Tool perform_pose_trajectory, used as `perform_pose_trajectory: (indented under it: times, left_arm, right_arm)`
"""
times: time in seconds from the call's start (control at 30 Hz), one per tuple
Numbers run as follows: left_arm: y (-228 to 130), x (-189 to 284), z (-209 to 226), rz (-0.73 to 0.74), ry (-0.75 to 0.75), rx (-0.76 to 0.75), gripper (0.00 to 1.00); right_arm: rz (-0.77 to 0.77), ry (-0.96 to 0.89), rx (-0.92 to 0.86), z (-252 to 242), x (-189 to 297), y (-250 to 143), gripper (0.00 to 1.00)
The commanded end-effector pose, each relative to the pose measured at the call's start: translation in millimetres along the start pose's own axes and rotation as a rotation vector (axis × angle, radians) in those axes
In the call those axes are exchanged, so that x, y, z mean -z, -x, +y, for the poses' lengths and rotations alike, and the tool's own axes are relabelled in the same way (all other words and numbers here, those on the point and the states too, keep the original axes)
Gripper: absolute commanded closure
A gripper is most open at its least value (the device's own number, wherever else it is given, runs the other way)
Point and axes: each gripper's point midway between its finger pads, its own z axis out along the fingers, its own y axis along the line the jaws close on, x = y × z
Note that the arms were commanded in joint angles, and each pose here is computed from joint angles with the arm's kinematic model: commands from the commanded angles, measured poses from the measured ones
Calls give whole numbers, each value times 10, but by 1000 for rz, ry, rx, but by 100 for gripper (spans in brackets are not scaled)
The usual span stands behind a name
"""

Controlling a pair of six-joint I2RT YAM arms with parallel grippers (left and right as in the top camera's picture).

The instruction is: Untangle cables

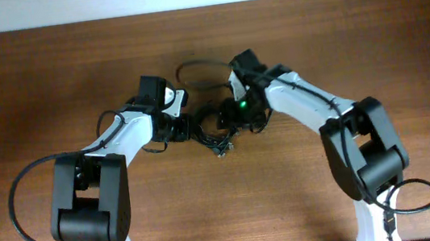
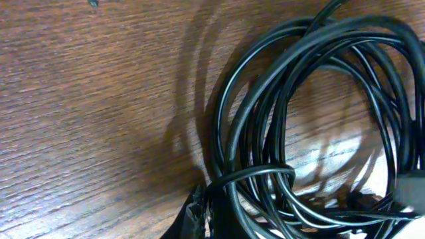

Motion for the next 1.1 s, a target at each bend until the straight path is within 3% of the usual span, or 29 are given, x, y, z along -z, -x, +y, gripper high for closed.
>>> perform_pose_trajectory:
  times: [0.0,0.03,0.07,0.1,0.17,0.23,0.33,0.47,0.53,0.6,0.67,0.8,0.9,0.97,1.0,1.07]
  left_arm:
    - [-30,-19,46,10,15,-12,100]
    - [4,24,48,1,16,-11,100]
    - [93,156,54,-22,20,-6,100]
    - [198,330,52,-57,23,-4,100]
    - [368,667,22,-138,29,-11,100]
    - [592,1336,-21,-321,111,-44,100]
    - [678,1928,-51,-477,197,-50,100]
    - [651,2704,-249,-687,208,-40,100]
    - [584,2827,-292,-711,194,-13,99]
    - [486,2723,-259,-654,193,16,98]
    - [365,2449,-169,-534,204,43,96]
    - [226,1836,31,-317,214,127,91]
    - [156,1416,85,-190,178,149,89]
    - [93,1174,112,-117,154,165,89]
    - [53,1053,147,-80,155,174,88]
    - [-6,914,180,-34,151,185,85]
  right_arm:
    - [-39,-189,-20,-257,-82,-99,41]
    - [-42,-235,-21,-356,-100,-131,46]
    - [-43,-269,-25,-433,-93,-147,59]
    - [-34,-292,-40,-514,-64,-162,79]
    - [-7,-302,-76,-624,-17,-197,96]
    - [47,-304,-140,-791,64,-282,96]
    - [105,-230,-172,-754,84,-363,96]
    - [213,114,-111,-288,141,-458,96]
    - [252,326,-82,-28,282,-479,96]
    - [265,427,-69,65,399,-481,92]
    - [278,362,-115,-68,492,-486,84]
    - [232,174,-71,-187,747,-375,83]
    - [204,169,-54,-138,838,-286,82]
    - [195,135,-50,-196,824,-271,66]
    - [176,73,-41,-303,806,-237,45]
    - [162,67,-34,-309,807,-201,38]
